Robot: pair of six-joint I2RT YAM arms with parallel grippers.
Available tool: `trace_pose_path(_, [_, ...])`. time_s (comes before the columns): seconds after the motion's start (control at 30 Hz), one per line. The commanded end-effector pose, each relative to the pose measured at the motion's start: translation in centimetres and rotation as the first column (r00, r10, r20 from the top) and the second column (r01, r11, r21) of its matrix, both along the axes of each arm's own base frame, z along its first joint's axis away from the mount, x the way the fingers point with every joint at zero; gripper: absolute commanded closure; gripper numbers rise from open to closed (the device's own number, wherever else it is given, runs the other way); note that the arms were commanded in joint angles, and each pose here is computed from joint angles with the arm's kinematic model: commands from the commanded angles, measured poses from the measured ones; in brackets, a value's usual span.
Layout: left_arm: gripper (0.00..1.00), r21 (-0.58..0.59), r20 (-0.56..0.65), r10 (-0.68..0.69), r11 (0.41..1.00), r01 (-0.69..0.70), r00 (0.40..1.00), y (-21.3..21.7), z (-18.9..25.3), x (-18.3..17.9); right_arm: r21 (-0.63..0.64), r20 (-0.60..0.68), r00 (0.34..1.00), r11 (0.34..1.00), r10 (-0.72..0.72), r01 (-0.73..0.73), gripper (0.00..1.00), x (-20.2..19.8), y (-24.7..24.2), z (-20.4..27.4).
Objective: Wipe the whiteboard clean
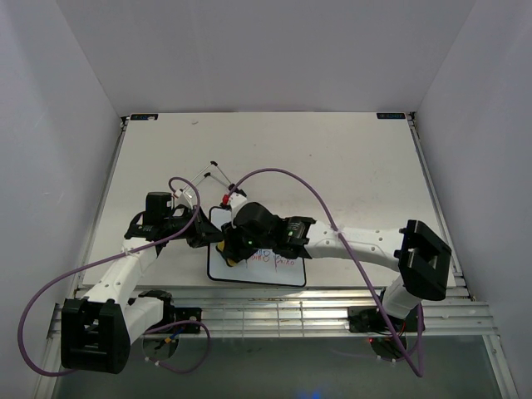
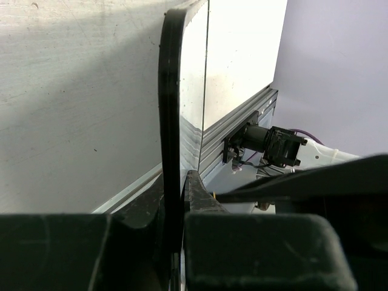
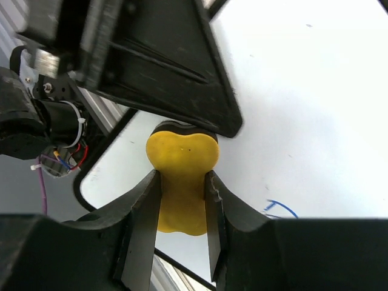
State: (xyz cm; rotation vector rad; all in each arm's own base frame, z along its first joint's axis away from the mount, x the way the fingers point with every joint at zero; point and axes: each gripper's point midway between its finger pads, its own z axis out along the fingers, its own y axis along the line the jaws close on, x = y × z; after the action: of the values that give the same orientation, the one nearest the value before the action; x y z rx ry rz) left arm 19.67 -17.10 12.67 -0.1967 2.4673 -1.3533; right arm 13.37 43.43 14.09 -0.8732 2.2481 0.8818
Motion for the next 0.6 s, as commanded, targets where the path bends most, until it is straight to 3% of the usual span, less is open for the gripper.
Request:
trace_pose_path(0.0, [1.0, 0.008, 0.135, -0.026, 1.0, 0.025, 0.99, -0.3, 1.8, 0.7, -0.406, -0.037, 0.994, 0.91, -0.102, 0.078, 0.77, 1.0, -9.6, -10.8])
trace_pose_path(0.43, [1.0, 0.008, 0.138, -0.025, 1.0, 0.025, 0.99, -0.3, 1.9, 0.7, -0.39, -0.08, 0.987, 0.915, -0.143, 0.101, 0.78, 1.1, -13.1, -12.1])
trace_pose_path(0.57, [1.0, 0.013, 0.136, -0.019, 1.0, 0.017, 0.99, -0.2, 1.8, 0.8, -0.246, -0.128, 0.988, 0.968, -0.085, 0.051, 0.78, -0.3, -11.1, -10.6])
